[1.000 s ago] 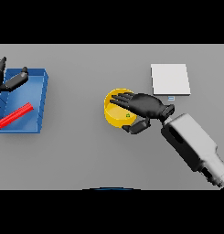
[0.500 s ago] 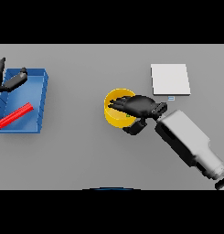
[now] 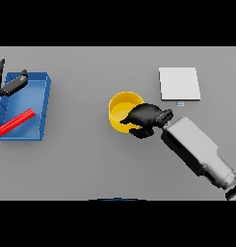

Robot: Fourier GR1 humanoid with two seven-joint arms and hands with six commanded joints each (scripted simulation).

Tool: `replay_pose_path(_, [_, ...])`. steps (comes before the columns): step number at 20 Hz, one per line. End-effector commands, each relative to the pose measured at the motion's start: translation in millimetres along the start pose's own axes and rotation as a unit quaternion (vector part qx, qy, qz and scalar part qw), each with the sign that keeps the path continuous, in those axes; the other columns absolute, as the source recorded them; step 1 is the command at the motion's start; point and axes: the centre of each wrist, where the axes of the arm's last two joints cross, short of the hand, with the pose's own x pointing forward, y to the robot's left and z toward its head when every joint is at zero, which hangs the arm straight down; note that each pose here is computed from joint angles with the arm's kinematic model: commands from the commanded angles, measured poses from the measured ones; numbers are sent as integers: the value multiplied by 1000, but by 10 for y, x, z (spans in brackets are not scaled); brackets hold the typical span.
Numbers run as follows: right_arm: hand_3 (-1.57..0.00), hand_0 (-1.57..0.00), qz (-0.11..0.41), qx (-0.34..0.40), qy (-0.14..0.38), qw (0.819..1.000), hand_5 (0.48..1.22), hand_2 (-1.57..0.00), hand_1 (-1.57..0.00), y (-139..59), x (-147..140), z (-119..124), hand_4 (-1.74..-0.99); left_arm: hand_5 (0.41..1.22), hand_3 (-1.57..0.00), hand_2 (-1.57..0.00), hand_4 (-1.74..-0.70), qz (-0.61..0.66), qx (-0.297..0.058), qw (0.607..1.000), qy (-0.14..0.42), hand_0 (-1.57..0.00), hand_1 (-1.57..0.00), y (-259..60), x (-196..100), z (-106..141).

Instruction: Pick up the red beaker and tilt it to pour out 1 green nut into yellow bowl. Pick up the yellow bowl and place it on the metallic measuring scale.

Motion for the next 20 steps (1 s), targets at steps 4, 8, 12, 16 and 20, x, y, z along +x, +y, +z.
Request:
replay_pose_path(4, [-1019,-1292,-9,19,-12,1000,1154,-1261,-1274,-2,-36,38,-1649,727,1,1,-799,-4,0,1000,4,1,1,-20,-8,25])
replay_pose_path(8, [-1170,-1457,-9,12,-4,1000,1193,-1387,-1449,-17,14,69,-1703,726,1,1,-804,0,2,1000,1,1,1,-5,9,37])
replay_pose_path(12, [-1192,-1524,-14,5,-5,1000,1210,-1470,-1521,-128,-23,214,-1726,724,1,1,-802,-2,4,1000,0,1,1,6,-26,56])
replay_pose_path(16, [-1377,-1552,0,-14,-1,1000,1216,-1506,-1551,-374,4,422,-1731,721,1,1,-798,-7,1,1000,2,1,1,-11,14,68])
replay_pose_path(20, [-1308,-1563,11,-34,35,999,1219,-1544,-1563,-585,-7,618,-1724,722,1,1,-800,-1,0,1000,-2,1,1,0,18,65])
